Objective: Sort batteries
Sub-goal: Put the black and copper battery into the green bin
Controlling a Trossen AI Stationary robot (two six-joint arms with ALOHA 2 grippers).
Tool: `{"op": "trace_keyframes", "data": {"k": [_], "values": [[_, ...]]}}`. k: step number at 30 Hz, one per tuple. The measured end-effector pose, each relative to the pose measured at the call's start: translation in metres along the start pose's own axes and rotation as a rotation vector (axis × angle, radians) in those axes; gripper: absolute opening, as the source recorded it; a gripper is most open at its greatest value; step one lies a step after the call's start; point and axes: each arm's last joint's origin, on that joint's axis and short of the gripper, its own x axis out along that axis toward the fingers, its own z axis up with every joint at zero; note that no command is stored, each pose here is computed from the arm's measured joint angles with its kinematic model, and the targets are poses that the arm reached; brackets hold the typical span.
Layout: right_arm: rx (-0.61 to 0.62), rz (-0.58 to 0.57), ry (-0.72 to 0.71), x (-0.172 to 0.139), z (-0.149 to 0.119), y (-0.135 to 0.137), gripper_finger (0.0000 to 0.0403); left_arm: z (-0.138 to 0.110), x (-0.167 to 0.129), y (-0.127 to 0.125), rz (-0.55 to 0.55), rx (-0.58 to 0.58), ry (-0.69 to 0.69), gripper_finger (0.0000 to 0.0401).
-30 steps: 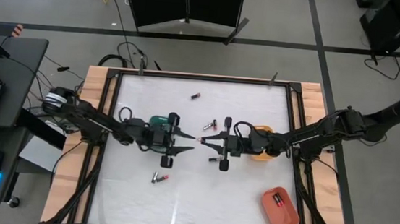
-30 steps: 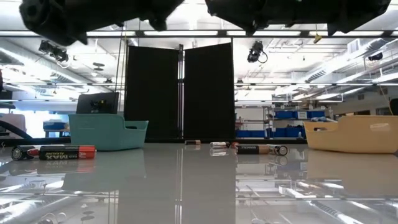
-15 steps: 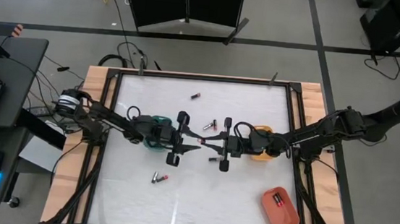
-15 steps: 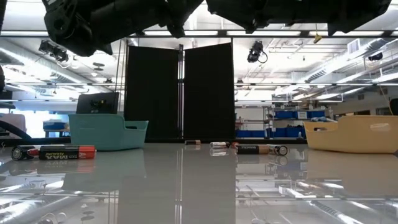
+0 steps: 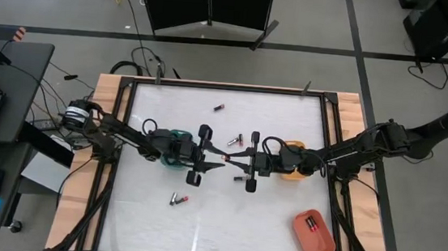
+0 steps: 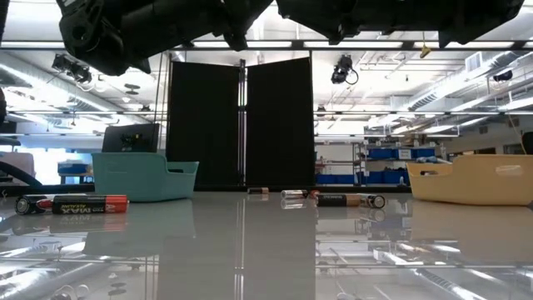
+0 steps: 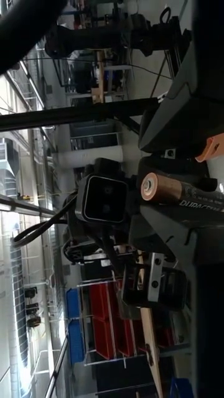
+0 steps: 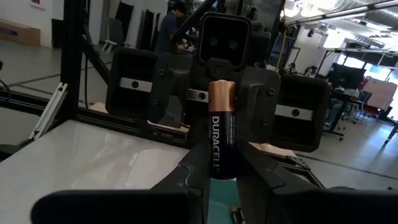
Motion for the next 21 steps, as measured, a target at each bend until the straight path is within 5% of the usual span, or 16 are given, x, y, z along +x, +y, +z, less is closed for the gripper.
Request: {"op": "trace_keyframes", "data": {"k": [10,21], "values": [[0.001,-0.007,-0.004,0.000,0.001,-0.001,0.0063,-0.005,0.003,0.011,0.000,0.009,0.032,0.0149],[0.009,0.000,0.013,-0.001,-0.002,0.000,0.0063,-0.016,0.014,0.013,-0.032,0.047,0.006,0.0067]]}}
